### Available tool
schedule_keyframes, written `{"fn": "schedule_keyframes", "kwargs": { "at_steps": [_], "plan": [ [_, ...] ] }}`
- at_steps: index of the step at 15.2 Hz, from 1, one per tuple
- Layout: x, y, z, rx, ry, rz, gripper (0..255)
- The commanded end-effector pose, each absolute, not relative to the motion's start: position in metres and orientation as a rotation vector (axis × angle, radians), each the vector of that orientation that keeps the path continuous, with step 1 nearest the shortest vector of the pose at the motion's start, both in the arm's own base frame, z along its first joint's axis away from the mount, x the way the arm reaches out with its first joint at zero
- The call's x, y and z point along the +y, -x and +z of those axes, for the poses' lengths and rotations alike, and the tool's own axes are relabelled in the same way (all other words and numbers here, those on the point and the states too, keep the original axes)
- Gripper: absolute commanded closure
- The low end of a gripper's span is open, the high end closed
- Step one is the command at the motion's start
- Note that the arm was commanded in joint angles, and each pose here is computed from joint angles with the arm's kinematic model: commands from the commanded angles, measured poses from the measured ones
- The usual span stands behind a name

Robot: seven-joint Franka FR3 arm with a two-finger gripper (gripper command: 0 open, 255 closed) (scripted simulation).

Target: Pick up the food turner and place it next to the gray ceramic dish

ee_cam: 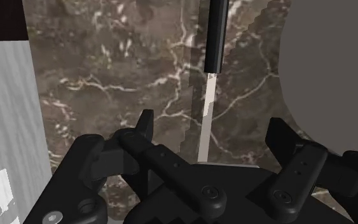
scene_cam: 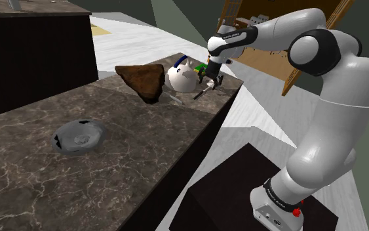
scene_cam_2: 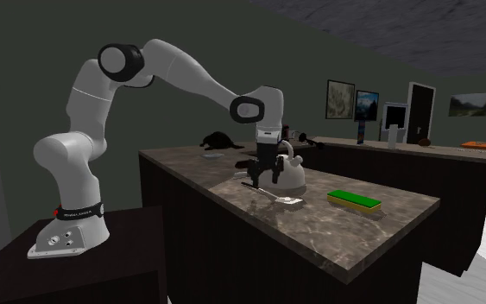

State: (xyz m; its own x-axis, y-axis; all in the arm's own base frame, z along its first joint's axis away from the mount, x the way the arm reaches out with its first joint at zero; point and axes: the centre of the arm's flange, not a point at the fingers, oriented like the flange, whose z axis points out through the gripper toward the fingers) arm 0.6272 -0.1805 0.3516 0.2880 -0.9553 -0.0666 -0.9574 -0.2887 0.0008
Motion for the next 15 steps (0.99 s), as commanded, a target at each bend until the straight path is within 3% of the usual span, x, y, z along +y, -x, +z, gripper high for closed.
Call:
{"fn": "schedule_keyframes", "kwargs": {
  "at_steps": [1, 9, 10, 15],
  "plan": [
    [-0.18, -0.6276, 0.3415, 1.85, 2.489, 0.083, 0],
    [-0.1798, -0.6275, 0.3385, 1.85, 2.489, 0.083, 0],
    [-0.1798, -0.6275, 0.3385, 1.85, 2.489, 0.083, 255],
    [-0.1798, -0.6275, 0.3385, 1.85, 2.489, 0.083, 255]
  ]
}}
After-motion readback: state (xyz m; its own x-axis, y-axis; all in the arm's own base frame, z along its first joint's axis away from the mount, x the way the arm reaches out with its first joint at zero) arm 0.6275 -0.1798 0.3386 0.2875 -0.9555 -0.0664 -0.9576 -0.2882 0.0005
